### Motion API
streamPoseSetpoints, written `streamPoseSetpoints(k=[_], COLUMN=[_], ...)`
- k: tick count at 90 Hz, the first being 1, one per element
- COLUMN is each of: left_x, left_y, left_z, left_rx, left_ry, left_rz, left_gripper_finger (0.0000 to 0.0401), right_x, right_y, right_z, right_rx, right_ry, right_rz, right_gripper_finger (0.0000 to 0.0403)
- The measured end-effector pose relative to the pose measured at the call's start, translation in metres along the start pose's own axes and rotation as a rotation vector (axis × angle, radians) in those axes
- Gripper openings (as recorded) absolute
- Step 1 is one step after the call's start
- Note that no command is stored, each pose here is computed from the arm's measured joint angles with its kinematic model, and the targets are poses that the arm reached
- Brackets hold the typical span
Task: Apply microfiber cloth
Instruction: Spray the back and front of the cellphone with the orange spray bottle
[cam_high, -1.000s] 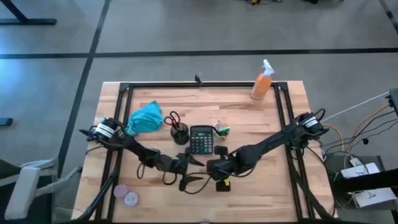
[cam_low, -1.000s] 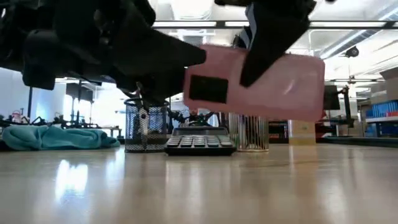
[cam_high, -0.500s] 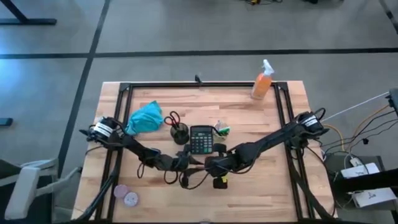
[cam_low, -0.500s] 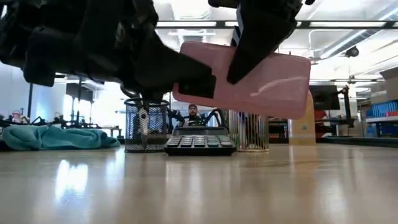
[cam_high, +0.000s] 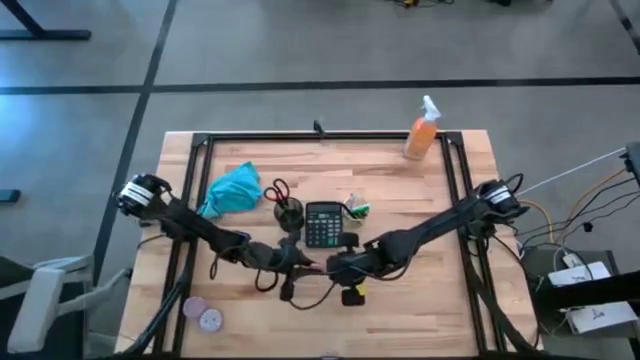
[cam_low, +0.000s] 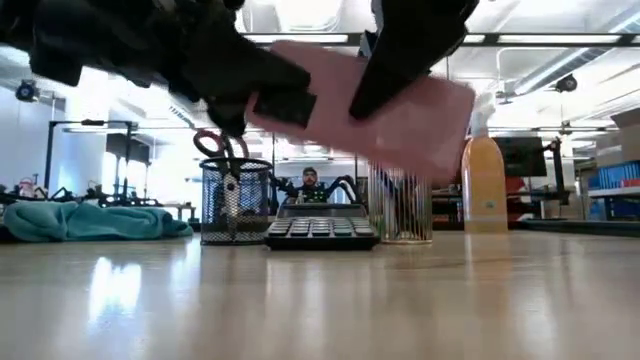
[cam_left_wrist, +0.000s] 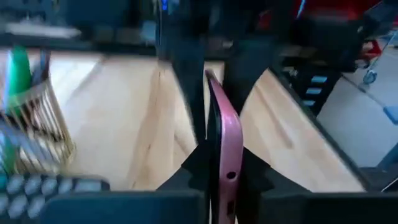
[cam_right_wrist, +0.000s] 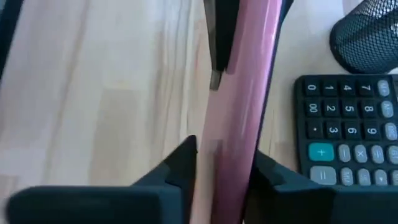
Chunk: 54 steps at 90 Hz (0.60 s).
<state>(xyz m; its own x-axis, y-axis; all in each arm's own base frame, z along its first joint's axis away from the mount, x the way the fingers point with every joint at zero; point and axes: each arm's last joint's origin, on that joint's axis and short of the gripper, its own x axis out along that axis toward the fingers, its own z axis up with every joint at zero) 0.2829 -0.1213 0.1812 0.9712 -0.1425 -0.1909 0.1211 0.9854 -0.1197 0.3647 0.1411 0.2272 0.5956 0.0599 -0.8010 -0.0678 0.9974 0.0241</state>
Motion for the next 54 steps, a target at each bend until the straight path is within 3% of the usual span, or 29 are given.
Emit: streamPoseSetpoints(k=[14, 28, 36, 54], left_x=[-0.026, -0.053, -0.061, -0.050], left_y=[-0.002, -0.001, 0.003, 0.000], left_z=[0.018, 0.014, 0.009, -0.002], left_rx=[-0.018, -0.013, -0.042, 0.007], left_ry=[-0.117, -0.326, -0.449, -0.504], left_rz=[-0.044, -0.097, -0.098, -0.074], left_gripper_finger=[0.0097, 0.0149, 0.0162, 0.0159], right_x=[-0.006, -0.004, -0.001, -0.008], right_y=[0.010, 0.020, 0.026, 0.024], right_z=[-0.001, -0.002, -0.003, -0.013], right_rx=[-0.039, -0.047, -0.068, -0.058], right_ry=[-0.056, -0.146, -0.209, -0.274], right_rz=[-0.079, -0.109, -0.086, -0.121], right_gripper_finger=[0.0007, 0.0004, 0.0004, 0.0004])
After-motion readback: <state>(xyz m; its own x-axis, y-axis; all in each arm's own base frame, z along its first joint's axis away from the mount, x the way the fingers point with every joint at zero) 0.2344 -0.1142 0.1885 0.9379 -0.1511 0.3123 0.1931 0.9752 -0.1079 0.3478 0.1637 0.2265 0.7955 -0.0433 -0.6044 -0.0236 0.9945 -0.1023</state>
